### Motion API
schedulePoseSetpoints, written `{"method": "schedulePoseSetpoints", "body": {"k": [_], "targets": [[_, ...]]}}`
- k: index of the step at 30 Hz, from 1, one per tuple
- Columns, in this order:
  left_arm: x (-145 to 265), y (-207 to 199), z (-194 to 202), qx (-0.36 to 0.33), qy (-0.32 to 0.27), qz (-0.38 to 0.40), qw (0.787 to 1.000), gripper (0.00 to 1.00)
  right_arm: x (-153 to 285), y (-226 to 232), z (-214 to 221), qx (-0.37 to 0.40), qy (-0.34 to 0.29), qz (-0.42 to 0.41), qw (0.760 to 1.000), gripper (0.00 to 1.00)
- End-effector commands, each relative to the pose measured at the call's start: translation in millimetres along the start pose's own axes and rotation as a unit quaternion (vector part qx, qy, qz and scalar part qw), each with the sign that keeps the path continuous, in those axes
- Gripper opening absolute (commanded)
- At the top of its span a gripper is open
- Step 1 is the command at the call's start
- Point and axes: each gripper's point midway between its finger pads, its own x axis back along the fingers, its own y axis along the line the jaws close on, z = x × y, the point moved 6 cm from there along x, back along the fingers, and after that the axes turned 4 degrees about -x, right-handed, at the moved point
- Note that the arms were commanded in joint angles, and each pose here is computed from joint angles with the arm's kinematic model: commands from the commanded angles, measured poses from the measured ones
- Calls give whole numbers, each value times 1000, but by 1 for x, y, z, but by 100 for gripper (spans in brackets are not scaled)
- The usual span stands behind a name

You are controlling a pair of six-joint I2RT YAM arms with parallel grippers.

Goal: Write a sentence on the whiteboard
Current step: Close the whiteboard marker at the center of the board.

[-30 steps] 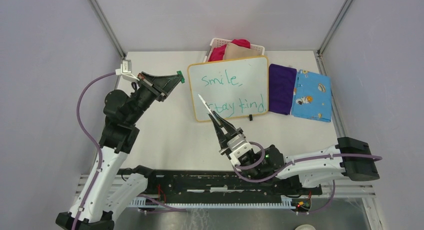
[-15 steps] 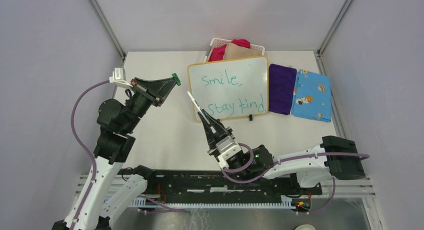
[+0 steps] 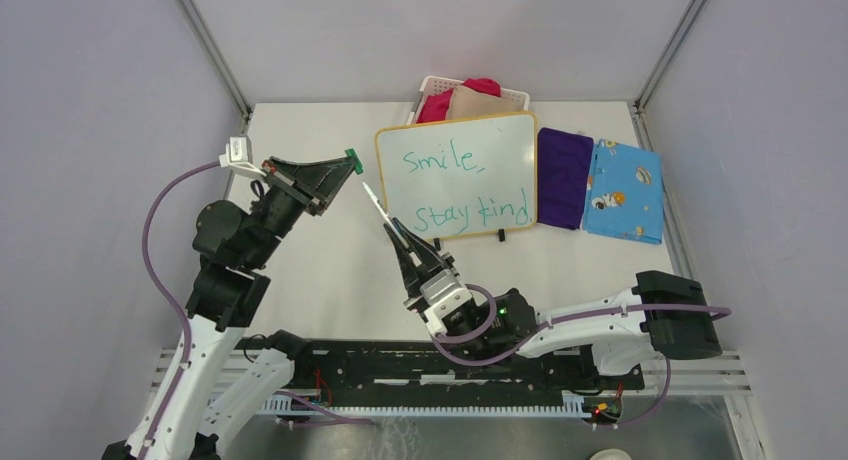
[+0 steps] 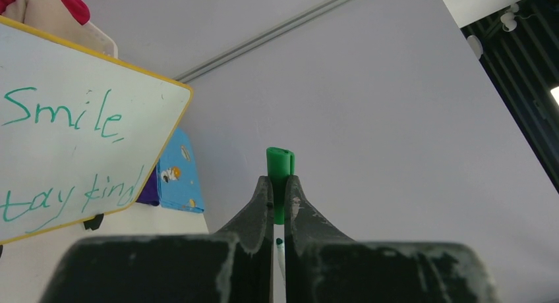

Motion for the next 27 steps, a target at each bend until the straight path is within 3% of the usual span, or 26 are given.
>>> {"method": "schedulePoseSetpoints", "body": {"k": [1, 27], "targets": [[7, -22, -7, 4, -7, 31, 1000, 2, -10, -3, -17, -33, -21, 17, 999, 0], [12, -24, -3, -3, 1, 38, 999, 2, -15, -6, -14, -34, -13, 42, 998, 0]]}}
